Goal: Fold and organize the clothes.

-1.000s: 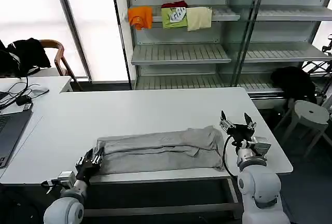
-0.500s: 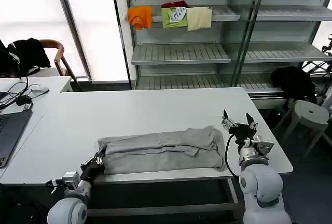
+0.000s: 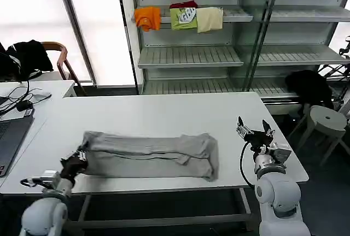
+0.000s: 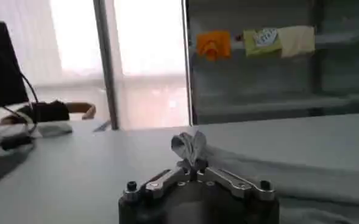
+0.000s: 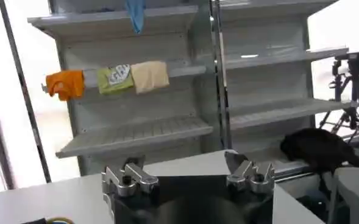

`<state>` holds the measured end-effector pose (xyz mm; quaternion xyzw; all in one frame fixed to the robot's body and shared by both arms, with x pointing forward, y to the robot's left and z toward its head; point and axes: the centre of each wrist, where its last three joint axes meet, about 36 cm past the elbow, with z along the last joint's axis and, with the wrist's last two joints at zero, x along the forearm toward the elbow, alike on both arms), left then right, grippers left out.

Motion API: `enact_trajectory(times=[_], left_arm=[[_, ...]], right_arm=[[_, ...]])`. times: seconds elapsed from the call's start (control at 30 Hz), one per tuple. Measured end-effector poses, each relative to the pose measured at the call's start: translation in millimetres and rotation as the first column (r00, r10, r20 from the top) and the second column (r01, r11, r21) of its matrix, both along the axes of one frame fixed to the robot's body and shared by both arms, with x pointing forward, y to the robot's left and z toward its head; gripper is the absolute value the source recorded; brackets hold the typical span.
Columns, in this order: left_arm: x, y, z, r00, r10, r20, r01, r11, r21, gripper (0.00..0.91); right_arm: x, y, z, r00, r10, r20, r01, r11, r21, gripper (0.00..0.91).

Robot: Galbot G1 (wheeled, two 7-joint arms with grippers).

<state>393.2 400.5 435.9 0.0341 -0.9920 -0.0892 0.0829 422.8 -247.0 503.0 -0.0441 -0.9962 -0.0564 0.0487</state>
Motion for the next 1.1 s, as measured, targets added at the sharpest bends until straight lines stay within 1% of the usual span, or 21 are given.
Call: enact_trajectory(times=[0.13, 0.3, 0.43, 0.53, 0.57, 0.6, 0.67, 0.9, 1.1], left_arm=[[5, 46, 25.2, 1.000, 0.027, 0.004, -0.027, 0.991, 0.135, 0.000], [10, 90, 69.4, 0.998, 0.050, 0.022, -0.054, 0.964, 0.260, 0.000], [9, 95, 95.5, 0.998, 0.046, 0.034, -0.054, 0.956, 0.288, 0.010], [8, 81, 108.2, 0.999, 0.019, 0.041, -0.030, 0.959, 0.282, 0.010], [9, 73, 109.7, 0.999, 0.006, 0.038, -0.016, 0.961, 0.278, 0.000], [9, 62, 109.7, 0.999, -0.013, 0.033, 0.003, 0.963, 0.270, 0.010], [10, 41, 106.8, 0.999, -0.044, 0.024, 0.037, 0.967, 0.252, 0.010], [19, -43, 76.5, 0.986, -0.161, -0.042, 0.166, 0.971, 0.173, 0.010], [23, -103, 53.2, 0.968, -0.234, -0.089, 0.243, 0.964, 0.112, 0.010]], right_arm=[[2, 1, -2.9, 1.000, 0.003, -0.007, -0.003, 1.000, 0.002, 0.907], [5, 4, -7.8, 1.000, 0.009, -0.017, -0.009, 1.000, 0.004, 0.907], [8, 6, -11.5, 1.000, 0.013, -0.025, -0.013, 1.000, 0.004, 0.907], [9, 5, -12.5, 1.000, 0.013, -0.028, -0.013, 1.000, 0.000, 0.907], [8, 5, -13.0, 0.999, 0.012, -0.029, -0.012, 1.000, -0.002, 0.907], [8, 4, -13.5, 0.999, 0.011, -0.031, -0.011, 1.000, -0.003, 0.907], [7, 2, -14.6, 0.999, 0.009, -0.035, -0.010, 1.000, -0.006, 0.907], [2, -4, -19.1, 0.999, 0.000, -0.042, -0.001, 1.000, -0.016, 0.907], [-1, -5, -22.5, 0.999, -0.004, -0.047, 0.003, 1.000, -0.020, 0.907]])
